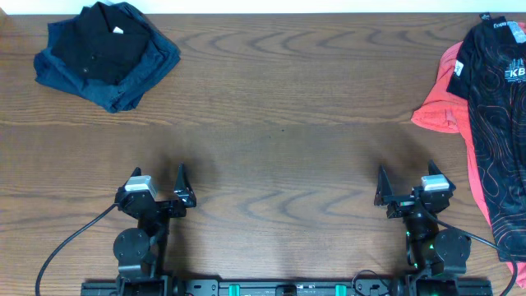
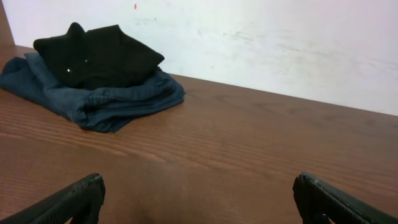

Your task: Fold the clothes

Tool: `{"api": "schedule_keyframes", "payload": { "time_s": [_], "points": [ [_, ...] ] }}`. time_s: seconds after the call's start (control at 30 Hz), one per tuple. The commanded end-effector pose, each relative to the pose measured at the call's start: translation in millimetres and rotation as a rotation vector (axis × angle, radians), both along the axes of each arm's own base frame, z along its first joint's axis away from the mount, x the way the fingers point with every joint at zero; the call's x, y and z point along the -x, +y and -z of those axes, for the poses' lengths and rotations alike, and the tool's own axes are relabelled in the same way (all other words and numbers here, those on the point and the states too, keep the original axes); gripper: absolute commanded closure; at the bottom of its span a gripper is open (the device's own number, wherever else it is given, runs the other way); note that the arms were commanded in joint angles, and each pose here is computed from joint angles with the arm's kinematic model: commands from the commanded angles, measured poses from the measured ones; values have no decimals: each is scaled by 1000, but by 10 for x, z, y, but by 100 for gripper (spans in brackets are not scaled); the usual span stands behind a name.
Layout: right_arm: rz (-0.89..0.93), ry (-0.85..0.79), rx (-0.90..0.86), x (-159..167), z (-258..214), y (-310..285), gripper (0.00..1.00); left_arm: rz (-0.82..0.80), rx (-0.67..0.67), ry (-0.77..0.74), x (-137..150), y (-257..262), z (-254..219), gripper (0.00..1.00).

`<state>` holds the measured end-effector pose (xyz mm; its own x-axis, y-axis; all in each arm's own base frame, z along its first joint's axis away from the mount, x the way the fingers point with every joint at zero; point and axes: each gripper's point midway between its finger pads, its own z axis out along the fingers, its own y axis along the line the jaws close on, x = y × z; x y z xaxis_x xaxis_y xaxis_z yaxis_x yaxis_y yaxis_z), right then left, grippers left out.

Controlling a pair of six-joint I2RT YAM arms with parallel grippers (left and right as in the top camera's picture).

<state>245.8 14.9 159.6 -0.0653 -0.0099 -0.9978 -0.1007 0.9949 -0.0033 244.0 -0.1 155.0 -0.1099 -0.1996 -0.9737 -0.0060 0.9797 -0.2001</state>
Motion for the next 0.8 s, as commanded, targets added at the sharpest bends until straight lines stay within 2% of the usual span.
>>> {"api": "schedule_keyframes", "payload": {
  "time_s": [0.0,0.5,0.57,0.6,0.7,0.77],
  "points": [
    [7,-4,12,2,2,-20,1,14,-8,37,-3,-27,162,2],
    [-2,-16,10,2,-28,-3,1,14,-8,37,-3,-27,162,2],
    [-69,-67,-34,15,-167,114,1,14,-8,37,-3,-27,162,2],
    [-163,-87,-104,52,-250,273,1,14,-8,37,-3,-27,163,2],
    [-424,-19,-305,229,-274,692,1,14,-8,37,-3,-27,162,2],
    [-504,27,-408,308,-290,812,1,14,-8,37,-3,-26,162,2]
  ]
}}
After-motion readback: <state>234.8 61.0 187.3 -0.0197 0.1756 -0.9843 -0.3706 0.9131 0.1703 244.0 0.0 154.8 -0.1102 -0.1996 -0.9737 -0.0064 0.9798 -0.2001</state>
